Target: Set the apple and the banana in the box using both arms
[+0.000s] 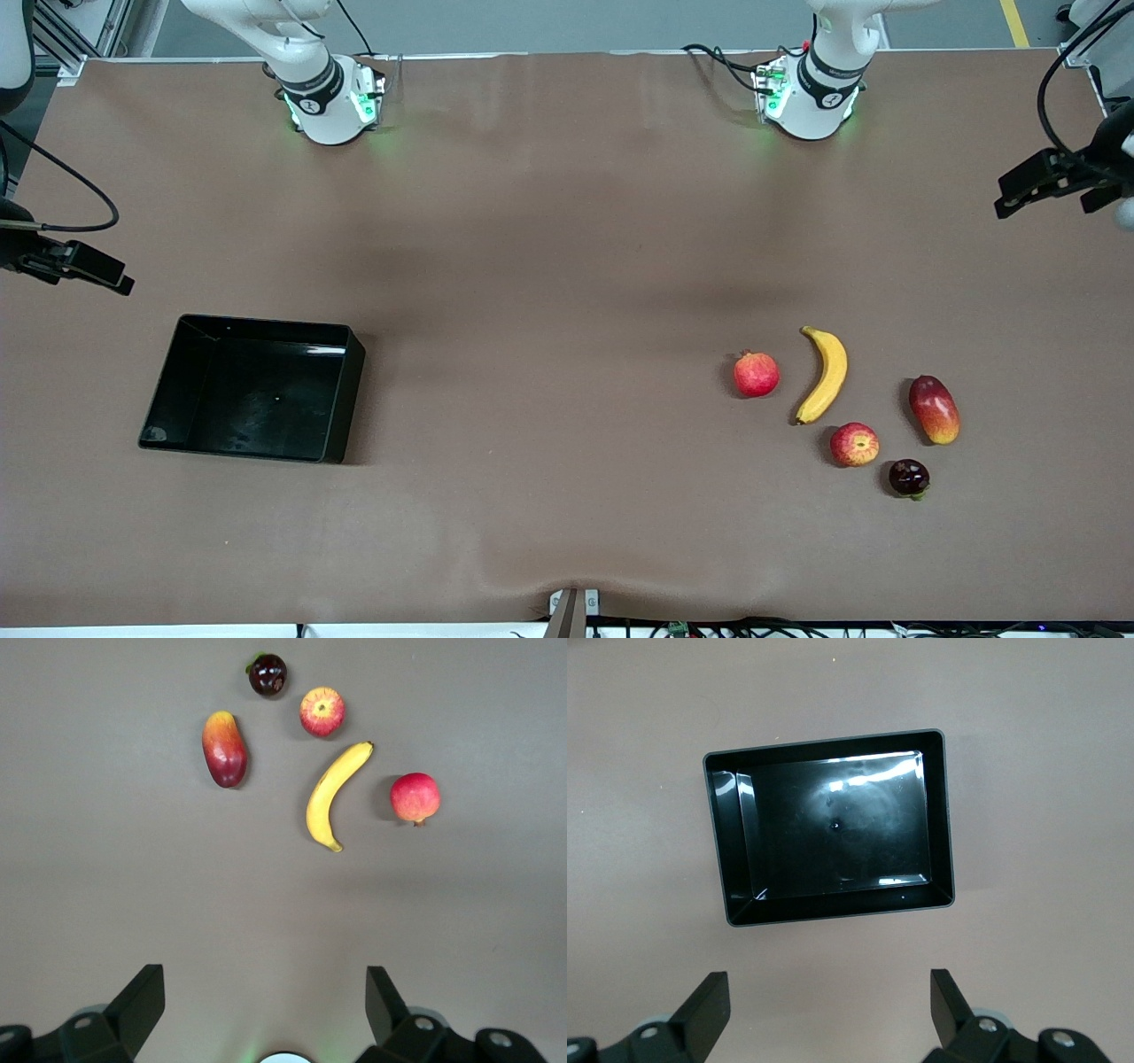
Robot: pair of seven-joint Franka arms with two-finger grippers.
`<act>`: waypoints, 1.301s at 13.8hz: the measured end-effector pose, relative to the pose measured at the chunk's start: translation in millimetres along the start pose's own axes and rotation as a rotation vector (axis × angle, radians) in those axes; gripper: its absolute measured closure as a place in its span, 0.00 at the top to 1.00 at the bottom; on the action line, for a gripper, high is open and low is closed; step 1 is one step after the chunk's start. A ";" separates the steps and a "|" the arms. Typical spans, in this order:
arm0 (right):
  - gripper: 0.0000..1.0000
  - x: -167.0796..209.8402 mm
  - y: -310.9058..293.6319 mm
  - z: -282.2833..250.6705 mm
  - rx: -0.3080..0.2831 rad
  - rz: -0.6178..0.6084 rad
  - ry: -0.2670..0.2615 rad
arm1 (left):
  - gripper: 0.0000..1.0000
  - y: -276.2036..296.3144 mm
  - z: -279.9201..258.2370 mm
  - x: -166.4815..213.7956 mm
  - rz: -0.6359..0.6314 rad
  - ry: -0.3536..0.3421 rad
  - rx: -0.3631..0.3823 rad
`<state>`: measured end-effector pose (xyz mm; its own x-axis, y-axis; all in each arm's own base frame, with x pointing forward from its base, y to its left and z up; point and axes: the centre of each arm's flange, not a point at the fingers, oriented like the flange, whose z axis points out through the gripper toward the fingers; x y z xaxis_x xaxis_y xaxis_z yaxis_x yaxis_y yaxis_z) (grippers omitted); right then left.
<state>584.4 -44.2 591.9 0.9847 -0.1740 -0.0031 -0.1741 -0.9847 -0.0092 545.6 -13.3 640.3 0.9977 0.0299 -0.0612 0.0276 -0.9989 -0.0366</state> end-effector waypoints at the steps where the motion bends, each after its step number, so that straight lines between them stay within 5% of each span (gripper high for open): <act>1: 1.00 0.1 0.0 0.1 0.000 0.000 0.000 | 1.00 -0.3 12.9 8.8 0.001 -0.020 0.002; 8: 1.00 0.2 -0.8 0.4 0.000 -0.001 -0.001 | 1.00 8.8 142.9 103.5 0.023 -0.032 -0.003; 14: 1.00 0.4 -1.0 0.7 0.000 -0.002 -0.001 | 1.00 64.4 254.9 166.3 -0.092 0.057 -0.043; 18: 1.00 0.5 -1.1 0.7 0.000 -0.002 -0.002 | 1.00 50.0 337.2 193.2 -0.134 0.097 -0.058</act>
<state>585.0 -43.2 591.1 0.9850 -0.1722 -0.0046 -0.1723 -0.9850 -0.0091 718.8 -45.7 290.2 0.9861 0.1620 0.0367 0.1613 -0.9867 0.0197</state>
